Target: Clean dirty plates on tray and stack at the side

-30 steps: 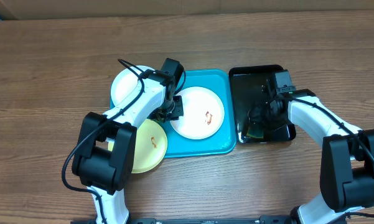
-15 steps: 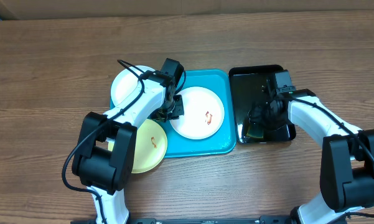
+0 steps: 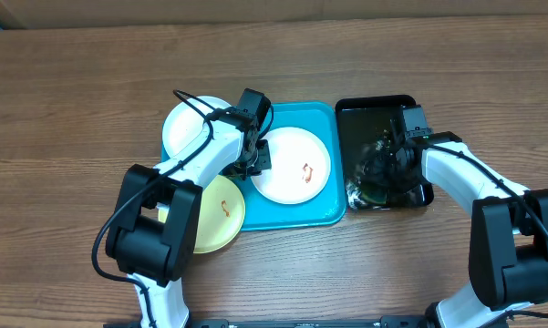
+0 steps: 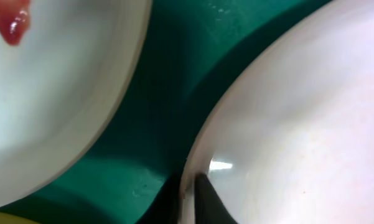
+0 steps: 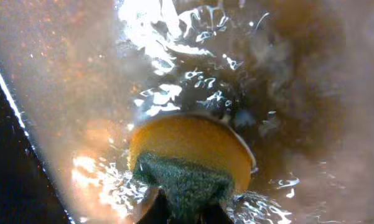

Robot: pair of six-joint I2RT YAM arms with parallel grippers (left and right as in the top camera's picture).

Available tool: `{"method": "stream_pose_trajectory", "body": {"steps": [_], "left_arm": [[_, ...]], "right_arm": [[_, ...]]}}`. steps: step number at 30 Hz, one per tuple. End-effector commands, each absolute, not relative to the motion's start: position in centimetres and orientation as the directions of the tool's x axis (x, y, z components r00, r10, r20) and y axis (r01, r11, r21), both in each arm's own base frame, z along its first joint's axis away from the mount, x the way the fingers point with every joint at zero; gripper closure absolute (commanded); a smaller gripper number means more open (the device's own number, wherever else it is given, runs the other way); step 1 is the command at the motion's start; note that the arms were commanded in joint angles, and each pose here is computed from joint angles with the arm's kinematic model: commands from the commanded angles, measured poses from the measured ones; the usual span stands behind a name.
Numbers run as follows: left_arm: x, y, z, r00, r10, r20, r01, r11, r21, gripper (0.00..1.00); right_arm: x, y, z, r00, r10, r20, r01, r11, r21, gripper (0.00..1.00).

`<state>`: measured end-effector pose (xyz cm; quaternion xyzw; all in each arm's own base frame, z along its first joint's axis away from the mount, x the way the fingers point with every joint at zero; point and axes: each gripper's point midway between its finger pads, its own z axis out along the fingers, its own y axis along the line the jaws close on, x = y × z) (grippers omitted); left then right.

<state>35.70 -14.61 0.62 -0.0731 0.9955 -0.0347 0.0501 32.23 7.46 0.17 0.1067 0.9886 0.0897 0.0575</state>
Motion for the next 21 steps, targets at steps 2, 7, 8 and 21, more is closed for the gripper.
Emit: {"method": "stream_pose_trajectory", "body": {"steps": [2, 7, 8, 21], "left_arm": [[34.4, -14.3, -0.9, -0.987, -0.149, -0.056, -0.146, 0.988, -0.043, 0.96], [34.3, -14.4, -0.9, -0.975, -0.217, -0.051, -0.215, 0.976, -0.046, 0.96], [34.3, -14.4, -0.9, -0.969, -0.24, -0.049, -0.238, 0.97, -0.046, 0.96], [34.4, -14.1, -0.9, -0.953, -0.299, -0.056, -0.297, 0.954, -0.041, 0.86]], "right_arm": [[33.2, 7.1, 1.4, -0.979, 0.182, -0.095, 0.164, 0.972, 0.165, 0.96], [34.3, 7.2, 4.9, -0.98, 0.179, -0.082, 0.164, 0.973, 0.159, 0.96], [34.4, 7.2, 5.3, -0.981, 0.176, -0.082, 0.162, 0.974, 0.158, 0.96], [35.9, 5.9, 5.9, -0.981, 0.107, -0.159, 0.095, 0.992, 0.082, 0.96]]}}
